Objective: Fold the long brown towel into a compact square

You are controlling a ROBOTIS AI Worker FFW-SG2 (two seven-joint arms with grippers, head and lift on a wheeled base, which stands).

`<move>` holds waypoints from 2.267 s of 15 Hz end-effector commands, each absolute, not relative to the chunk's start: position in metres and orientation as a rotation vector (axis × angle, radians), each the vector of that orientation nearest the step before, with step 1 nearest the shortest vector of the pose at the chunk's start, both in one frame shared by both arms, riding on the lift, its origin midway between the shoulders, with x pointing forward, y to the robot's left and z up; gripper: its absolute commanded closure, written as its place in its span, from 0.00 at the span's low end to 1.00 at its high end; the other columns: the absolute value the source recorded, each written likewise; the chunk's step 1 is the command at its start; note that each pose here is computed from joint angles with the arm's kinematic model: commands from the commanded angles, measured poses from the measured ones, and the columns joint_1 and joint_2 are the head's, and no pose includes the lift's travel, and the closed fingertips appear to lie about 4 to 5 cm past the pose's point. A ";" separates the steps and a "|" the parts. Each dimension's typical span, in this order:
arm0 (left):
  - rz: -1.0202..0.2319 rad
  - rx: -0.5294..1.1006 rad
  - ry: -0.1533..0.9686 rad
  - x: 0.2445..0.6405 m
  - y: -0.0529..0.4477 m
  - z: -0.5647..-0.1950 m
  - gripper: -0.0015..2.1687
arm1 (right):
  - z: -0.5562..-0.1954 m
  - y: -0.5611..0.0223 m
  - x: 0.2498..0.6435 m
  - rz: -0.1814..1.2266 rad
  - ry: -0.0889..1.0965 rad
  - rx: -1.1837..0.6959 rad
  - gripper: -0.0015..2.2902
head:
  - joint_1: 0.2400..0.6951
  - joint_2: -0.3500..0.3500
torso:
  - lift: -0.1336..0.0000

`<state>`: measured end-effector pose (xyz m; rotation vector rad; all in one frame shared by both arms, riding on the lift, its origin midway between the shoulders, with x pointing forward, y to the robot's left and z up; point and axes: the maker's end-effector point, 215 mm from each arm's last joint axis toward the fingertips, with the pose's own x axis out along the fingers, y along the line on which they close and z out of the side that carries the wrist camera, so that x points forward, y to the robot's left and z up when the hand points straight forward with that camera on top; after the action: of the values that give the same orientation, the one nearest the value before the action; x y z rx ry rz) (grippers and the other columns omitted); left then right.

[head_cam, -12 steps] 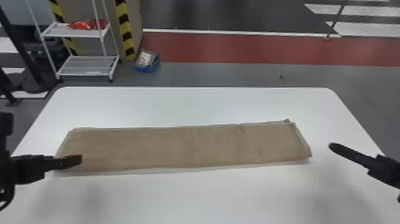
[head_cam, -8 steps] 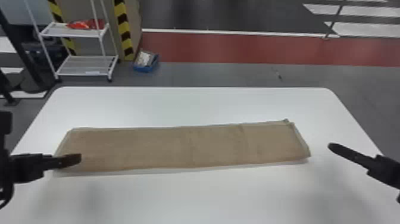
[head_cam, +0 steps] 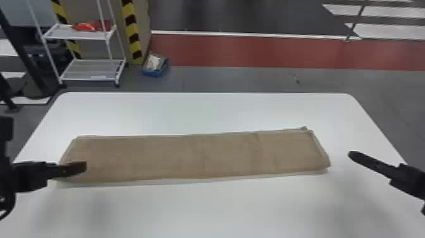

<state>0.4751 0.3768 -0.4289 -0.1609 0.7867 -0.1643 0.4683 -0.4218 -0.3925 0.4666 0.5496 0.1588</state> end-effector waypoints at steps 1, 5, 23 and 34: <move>-0.156 -0.164 0.792 0.479 0.379 -0.431 0.04 | -0.392 -0.423 0.468 0.156 0.548 0.467 0.06 | 1.00 0.42 | 0.07; -0.137 -0.168 0.816 0.496 0.384 -0.441 0.04 | -0.394 -0.423 0.466 0.154 0.551 0.469 0.06 | 1.00 0.43 | 0.07; -0.208 -0.257 0.844 0.497 0.376 -0.450 0.99 | -0.396 -0.423 0.464 0.149 0.548 0.478 0.06 | 1.00 0.42 | 0.07; -0.262 -0.225 0.734 0.484 0.436 -0.377 0.99 | -0.398 -0.423 0.463 0.149 0.548 0.477 0.06 | 1.00 0.51 | 0.07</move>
<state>0.4860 0.4333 -0.3862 -0.2356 0.7445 -0.2526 0.4630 -0.4226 -0.3980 0.4782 0.5489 0.1492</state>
